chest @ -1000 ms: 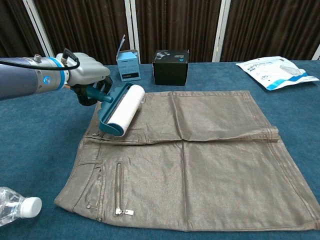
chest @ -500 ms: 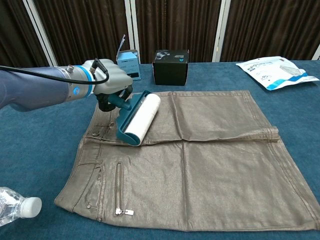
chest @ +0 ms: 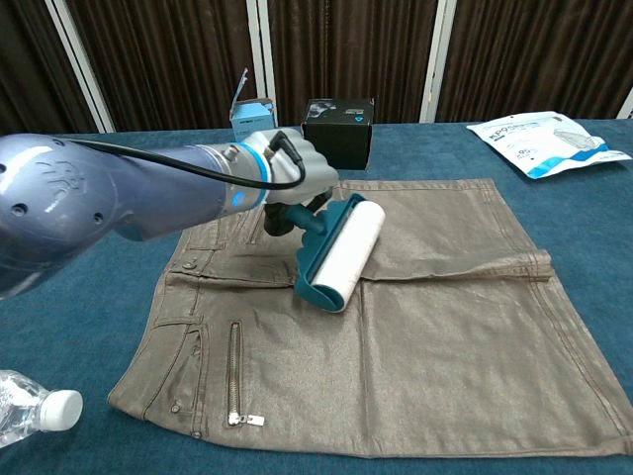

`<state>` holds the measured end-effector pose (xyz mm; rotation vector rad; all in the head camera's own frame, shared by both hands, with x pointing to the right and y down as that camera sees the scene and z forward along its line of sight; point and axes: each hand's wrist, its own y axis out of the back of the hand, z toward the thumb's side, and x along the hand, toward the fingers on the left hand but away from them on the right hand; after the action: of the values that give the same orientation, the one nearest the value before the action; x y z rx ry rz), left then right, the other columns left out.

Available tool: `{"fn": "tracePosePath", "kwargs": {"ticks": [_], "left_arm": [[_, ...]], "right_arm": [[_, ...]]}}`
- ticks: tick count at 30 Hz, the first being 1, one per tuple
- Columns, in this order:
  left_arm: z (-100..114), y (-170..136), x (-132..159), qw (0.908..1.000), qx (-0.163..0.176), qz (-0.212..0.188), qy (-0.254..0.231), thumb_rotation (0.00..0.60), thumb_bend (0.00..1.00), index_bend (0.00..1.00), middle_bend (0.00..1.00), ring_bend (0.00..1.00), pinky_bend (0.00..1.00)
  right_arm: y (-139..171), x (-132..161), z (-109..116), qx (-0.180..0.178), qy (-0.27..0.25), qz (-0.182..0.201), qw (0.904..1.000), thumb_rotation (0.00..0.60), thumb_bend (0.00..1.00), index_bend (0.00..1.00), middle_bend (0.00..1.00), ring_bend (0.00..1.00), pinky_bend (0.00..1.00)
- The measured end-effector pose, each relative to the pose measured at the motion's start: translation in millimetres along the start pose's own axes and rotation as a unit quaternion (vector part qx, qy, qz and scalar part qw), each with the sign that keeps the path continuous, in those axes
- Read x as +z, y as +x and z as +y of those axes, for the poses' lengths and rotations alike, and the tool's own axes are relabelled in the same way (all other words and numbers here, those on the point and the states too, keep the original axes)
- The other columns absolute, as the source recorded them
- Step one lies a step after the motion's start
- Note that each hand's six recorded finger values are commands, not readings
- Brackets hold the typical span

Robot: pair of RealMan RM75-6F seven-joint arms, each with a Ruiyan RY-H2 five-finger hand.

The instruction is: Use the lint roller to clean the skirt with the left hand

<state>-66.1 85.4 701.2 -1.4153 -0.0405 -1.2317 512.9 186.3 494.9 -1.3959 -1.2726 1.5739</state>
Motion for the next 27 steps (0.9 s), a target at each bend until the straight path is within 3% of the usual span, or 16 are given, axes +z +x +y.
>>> {"fn": "tracePosePath", "kwargs": {"ticks": [10, 14, 21, 27], "left_arm": [[29, 7, 46, 0.9994, 0.017, -0.026, 0.013, 0.600, 0.80, 0.68, 0.50, 0.43, 0.46], [32, 7, 53, 0.9993, 0.017, -0.028, 0.021, 0.600, 0.80, 0.68, 0.50, 0.43, 0.46], [20, 7, 41, 0.9994, 0.003, -0.015, 0.030, 0.600, 0.80, 0.68, 0.50, 0.43, 0.46], [1, 4, 9, 0.9991, -0.016, 0.011, 0.039, 0.600, 0.80, 0.68, 0.50, 0.43, 0.46]], "right_arm": [[0, -3, 2, -0.001, -0.002, -0.003, 1.0000, 0.600, 0.00, 0.00, 0.00, 0.00, 0.00], [0, -4, 3, -0.003, -0.002, -0.004, 1.0000, 0.600, 0.00, 0.00, 0.00, 0.00, 0.00], [1, -5, 4, -0.006, -0.002, -0.005, 1.0000, 0.600, 0.00, 0.00, 0.00, 0.00, 0.00], [1, -4, 4, -0.006, 0.001, -0.005, 1.0000, 0.600, 0.00, 0.00, 0.00, 0.00, 0.00]]}}
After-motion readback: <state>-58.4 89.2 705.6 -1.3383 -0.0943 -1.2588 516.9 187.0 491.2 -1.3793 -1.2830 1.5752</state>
